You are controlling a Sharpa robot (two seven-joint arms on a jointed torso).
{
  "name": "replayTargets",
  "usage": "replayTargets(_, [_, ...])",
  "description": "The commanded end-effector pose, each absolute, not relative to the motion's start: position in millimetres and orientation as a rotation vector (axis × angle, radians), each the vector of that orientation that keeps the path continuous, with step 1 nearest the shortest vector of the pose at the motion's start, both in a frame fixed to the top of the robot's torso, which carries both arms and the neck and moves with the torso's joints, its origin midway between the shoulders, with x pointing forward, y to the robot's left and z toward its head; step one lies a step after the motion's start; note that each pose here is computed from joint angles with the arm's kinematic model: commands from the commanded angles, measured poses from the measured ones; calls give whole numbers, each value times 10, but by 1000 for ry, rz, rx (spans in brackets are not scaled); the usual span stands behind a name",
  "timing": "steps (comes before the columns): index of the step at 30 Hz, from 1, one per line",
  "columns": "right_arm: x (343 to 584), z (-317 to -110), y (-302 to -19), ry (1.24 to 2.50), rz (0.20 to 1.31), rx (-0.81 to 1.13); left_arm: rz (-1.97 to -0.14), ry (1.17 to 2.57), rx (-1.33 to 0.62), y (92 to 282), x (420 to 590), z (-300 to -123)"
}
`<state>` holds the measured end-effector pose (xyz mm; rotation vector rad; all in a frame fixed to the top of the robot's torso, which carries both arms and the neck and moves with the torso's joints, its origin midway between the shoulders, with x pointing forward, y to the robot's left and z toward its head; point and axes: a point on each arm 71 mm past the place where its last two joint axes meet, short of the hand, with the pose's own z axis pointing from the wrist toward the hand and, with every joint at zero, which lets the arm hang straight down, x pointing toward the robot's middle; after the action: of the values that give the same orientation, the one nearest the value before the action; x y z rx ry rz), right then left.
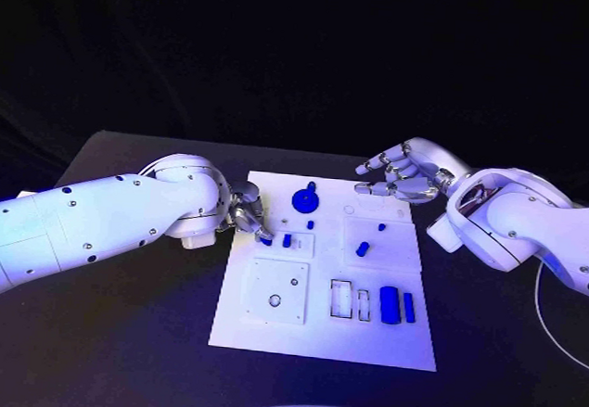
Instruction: Assemble the parts on the task board
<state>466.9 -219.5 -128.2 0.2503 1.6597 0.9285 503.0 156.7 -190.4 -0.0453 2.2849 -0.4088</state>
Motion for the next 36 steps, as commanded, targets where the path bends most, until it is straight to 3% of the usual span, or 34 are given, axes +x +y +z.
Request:
replayTargets(1, [4657, -1284, -2168, 1666, 943, 230, -408, 2343, -57, 1527, 4991, -1977])
replayTargets(36, [4658, -1283, -2163, 1665, 946, 227, -322, 2362, -86, 1497, 5049, -2005])
